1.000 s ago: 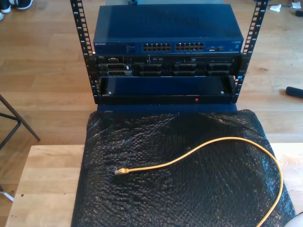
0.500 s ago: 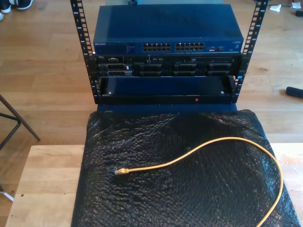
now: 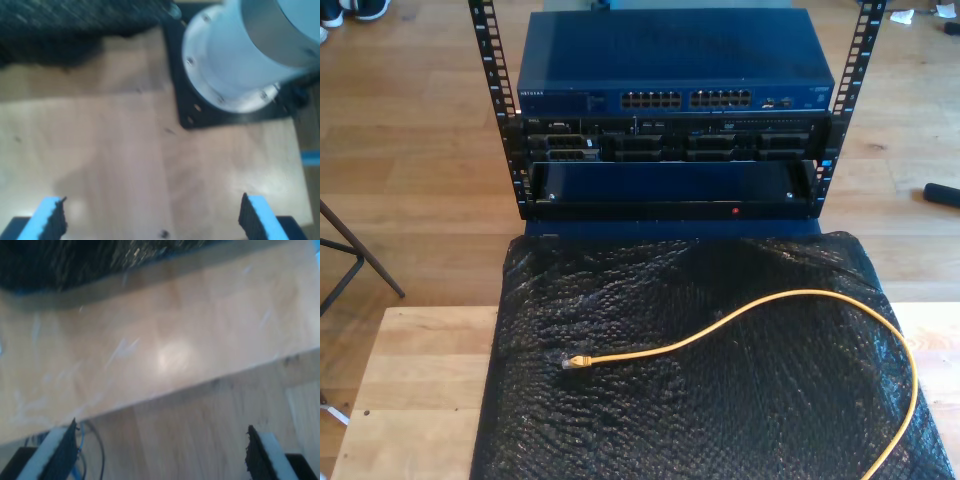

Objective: Grab the cable and plug it in

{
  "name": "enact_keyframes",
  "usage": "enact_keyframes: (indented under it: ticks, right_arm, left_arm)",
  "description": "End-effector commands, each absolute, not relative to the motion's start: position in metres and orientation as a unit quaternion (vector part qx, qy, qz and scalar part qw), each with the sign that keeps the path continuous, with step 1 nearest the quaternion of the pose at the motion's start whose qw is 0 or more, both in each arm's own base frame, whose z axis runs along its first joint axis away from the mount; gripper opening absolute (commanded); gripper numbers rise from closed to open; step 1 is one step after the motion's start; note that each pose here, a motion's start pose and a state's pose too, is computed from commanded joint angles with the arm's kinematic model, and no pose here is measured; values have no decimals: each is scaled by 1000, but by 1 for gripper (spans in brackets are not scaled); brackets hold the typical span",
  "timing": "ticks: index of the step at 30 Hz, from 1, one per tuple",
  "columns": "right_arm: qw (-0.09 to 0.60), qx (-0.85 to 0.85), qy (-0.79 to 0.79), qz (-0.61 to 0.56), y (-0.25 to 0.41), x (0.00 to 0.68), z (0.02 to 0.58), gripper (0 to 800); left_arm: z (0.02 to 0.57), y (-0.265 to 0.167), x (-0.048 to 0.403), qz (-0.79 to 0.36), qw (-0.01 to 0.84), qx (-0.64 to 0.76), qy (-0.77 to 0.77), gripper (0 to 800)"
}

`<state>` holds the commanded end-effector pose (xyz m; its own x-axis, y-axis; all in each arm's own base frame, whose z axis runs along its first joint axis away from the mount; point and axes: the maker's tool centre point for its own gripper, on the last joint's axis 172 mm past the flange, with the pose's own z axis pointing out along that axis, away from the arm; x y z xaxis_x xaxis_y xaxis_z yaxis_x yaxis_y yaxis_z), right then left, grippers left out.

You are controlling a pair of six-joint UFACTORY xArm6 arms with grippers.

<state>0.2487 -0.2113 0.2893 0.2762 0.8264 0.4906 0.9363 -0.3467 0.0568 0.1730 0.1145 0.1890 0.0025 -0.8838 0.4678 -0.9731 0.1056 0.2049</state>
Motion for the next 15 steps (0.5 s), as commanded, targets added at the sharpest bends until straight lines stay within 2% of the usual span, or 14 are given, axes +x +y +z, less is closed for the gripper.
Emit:
enact_keyframes:
  ticks: [8,15]
  right_arm:
    - [151,-775,-573,-217,-174,289,291,794]
    - [166,-761,-598,-188,-113,331,293,794]
  left_arm:
    - [191,83,201,117,257,673,-683,800]
    - [191,63,218,127,263,687,-665,800]
